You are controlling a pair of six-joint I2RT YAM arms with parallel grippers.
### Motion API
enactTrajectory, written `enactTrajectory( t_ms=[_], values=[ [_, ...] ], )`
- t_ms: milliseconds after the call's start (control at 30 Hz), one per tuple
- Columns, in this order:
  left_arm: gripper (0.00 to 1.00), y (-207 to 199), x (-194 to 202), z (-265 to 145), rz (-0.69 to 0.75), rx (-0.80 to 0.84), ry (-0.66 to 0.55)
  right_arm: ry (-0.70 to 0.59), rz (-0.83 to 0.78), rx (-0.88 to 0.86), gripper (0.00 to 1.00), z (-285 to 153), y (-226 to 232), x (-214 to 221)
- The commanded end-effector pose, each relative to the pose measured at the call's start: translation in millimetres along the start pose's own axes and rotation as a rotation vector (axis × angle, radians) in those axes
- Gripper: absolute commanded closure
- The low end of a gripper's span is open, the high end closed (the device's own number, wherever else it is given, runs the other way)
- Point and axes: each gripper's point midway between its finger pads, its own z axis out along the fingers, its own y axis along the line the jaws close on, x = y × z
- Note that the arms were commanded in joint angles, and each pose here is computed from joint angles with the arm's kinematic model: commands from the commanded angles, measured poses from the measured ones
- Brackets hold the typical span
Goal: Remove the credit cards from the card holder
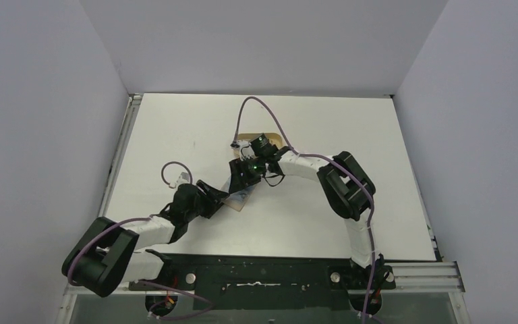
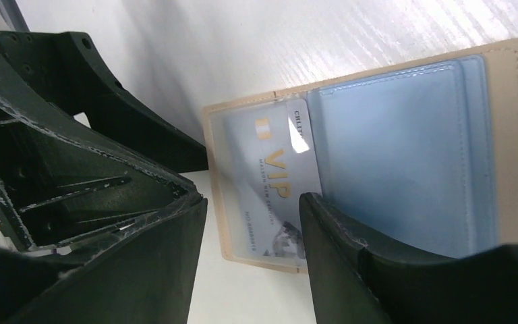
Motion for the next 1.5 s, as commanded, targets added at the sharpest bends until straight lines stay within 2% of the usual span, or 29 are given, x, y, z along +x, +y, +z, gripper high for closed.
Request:
enactTrajectory(
  t_ms=[0, 300, 467, 700, 800, 1067, 1467],
  values=[
    [0.5, 35.6, 18.4, 6.1, -0.036, -0.106, 0.019, -0.015, -0.021, -0.037, 0.45, 5.7, 6.7, -0.6],
    [0.63, 37.1, 15.3, 7.3, -0.038, -0.117, -0.034, -0.017, -0.004, -0.029, 0.46, 4.4, 2.2, 5.0],
    [0.64, 40.2, 0.3, -3.1, -0.005, -0.153, -0.09, -0.021, 0.03, -0.03, 0.46, 7.6, -2.5, 14.8],
    [0.63, 36.7, -25.0, -18.9, 0.074, -0.203, -0.149, -0.095, 0.114, 0.009, 0.46, 11.7, -7.8, 40.4],
    [0.63, 29.2, -23.5, -15.2, 0.08, -0.178, -0.123, -0.14, 0.168, 0.061, 0.47, 10.1, -14.9, 56.1],
    [0.64, 9.9, 7.0, 8.1, 0.051, -0.084, 0.018, -0.303, 0.299, 0.114, 0.46, 3.8, -11.6, 57.7],
    [0.66, -8.4, 10.2, 20.4, 0.103, -0.056, 0.077, -0.425, 0.474, -0.04, 0.48, 20.6, 28.4, 43.8]
  ],
)
